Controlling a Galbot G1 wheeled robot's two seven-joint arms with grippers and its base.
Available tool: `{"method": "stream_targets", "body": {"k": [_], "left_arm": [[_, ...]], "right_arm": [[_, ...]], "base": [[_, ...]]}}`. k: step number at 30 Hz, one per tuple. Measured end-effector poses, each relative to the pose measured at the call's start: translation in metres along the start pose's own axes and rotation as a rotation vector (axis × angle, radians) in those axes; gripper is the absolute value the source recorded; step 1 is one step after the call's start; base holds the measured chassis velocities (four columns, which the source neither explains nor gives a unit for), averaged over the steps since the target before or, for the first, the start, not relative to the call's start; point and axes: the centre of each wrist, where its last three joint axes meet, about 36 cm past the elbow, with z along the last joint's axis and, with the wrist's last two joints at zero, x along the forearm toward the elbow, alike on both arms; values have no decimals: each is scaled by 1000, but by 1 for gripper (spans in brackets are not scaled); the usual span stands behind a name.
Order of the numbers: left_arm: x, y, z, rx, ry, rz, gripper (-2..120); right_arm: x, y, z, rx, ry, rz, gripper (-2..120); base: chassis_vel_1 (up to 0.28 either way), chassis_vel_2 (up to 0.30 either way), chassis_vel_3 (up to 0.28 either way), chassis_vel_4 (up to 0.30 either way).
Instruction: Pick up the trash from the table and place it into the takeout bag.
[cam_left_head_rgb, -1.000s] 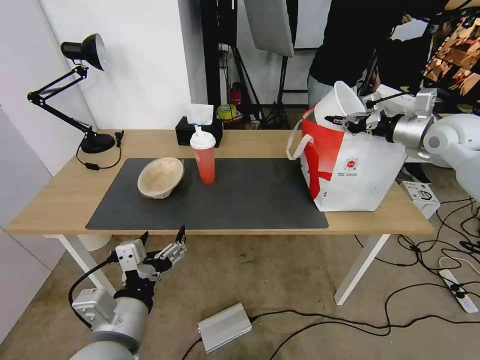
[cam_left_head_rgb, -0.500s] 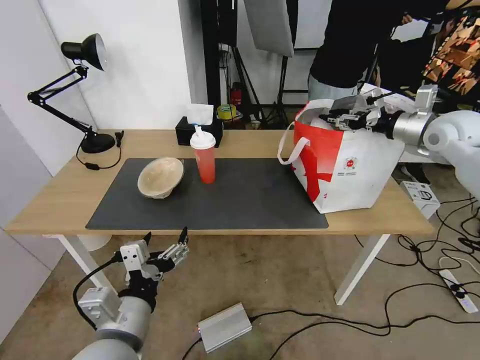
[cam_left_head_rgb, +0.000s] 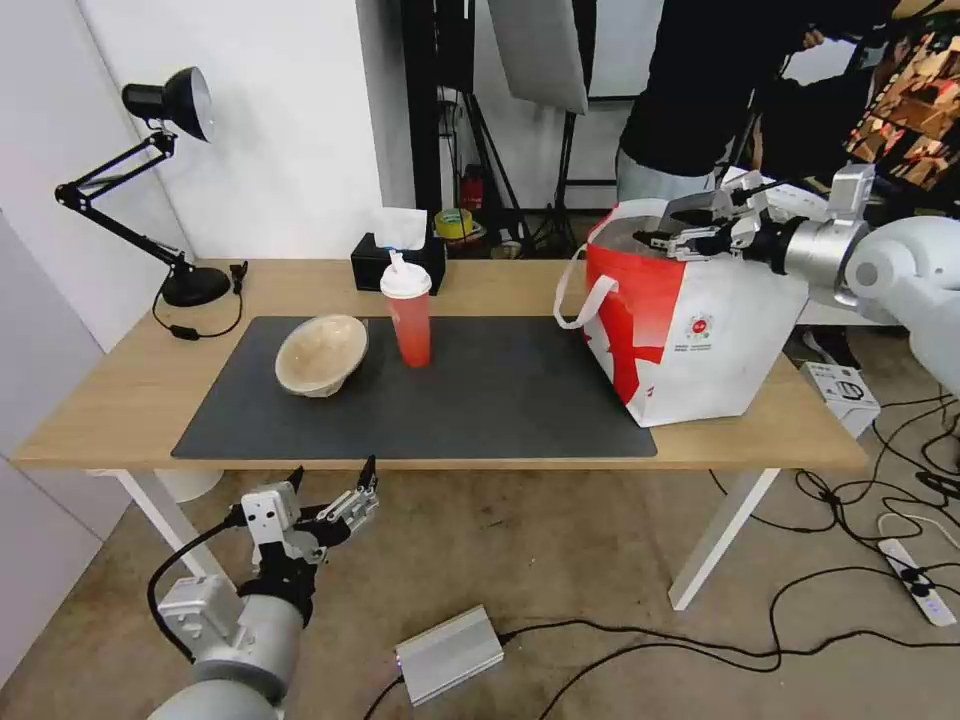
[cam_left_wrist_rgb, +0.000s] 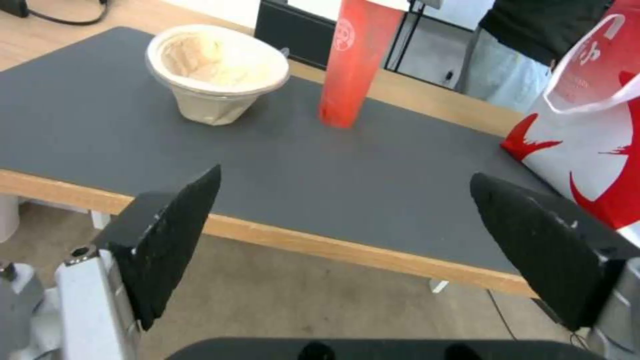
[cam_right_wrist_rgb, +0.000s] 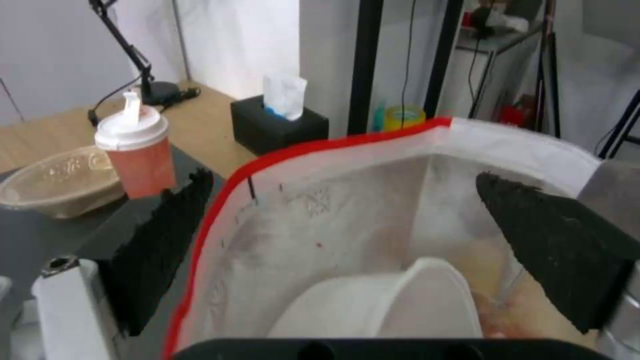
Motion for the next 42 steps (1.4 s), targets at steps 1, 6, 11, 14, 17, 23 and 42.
{"method": "stream_targets", "body": {"k": [1,6,11,14,17,23,42], "left_arm": [[0,0,0,0,0,0,100],[2,0,-2,-2,-3,-3,100],[3,1,-4,-6,-8,-8,100],[4,2,-4,-8,-9,-9,100],[4,2,-4,-8,-10,-10,100],[4,3,-5,-10,-12,-13,100],[7,7,-4,-16,-4,-38,100]], "right_arm": [[0,0,-1,2,-3,1,100],[4,4,-11,12,-32,3,100],[8,12,-21,29,-48,-5,100],[12,20,-24,34,-75,9,100],[13,33,-23,34,-113,33,100],[20,81,-17,48,-210,61,100],[18,227,49,53,-486,327,100]], "base": [[0,0,0,0],[0,0,0,0],[0,0,0,0],[0,0,0,0],[0,0,0,0],[0,0,0,0],[0,0,0,0]]}}
